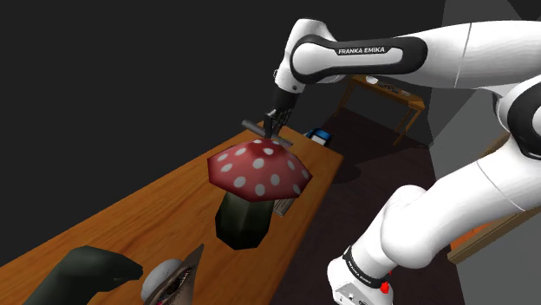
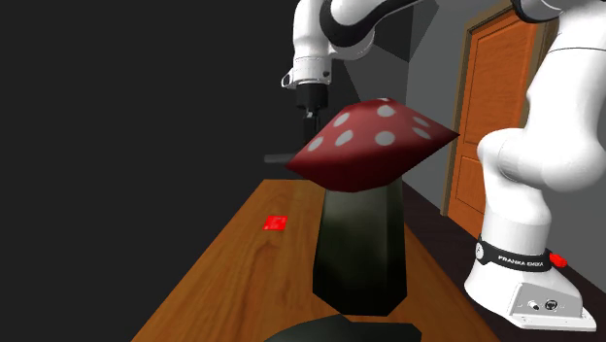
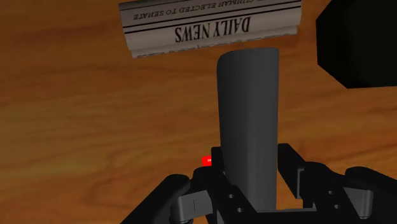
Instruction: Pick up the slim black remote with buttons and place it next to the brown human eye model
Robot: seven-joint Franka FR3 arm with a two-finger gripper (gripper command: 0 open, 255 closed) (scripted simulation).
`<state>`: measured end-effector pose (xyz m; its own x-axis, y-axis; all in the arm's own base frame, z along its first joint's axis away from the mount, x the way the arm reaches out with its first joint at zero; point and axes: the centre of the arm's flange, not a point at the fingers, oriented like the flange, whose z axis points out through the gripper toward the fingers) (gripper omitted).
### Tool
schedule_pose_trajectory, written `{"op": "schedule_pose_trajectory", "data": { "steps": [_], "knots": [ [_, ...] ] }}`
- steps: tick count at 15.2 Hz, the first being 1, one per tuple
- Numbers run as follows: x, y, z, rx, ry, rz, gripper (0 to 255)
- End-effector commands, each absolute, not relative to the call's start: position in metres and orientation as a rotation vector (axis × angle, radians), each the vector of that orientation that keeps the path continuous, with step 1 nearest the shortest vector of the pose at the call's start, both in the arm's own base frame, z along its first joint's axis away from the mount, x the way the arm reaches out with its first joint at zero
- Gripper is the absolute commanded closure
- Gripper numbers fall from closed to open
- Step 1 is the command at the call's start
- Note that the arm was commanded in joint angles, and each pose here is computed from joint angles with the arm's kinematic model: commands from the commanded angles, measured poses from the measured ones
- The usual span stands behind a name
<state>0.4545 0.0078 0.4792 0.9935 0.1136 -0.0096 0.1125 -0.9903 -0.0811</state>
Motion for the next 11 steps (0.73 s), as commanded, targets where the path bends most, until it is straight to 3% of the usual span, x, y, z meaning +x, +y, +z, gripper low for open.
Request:
{"op": "schedule_pose_trajectory", "data": {
  "steps": [1,11],
  "knots": [
    [0.455,0.036,0.479,-3.056,-0.172,0.022,255],
    [0.456,0.168,0.479,-3.056,-0.172,0.022,255]
  ]
}}
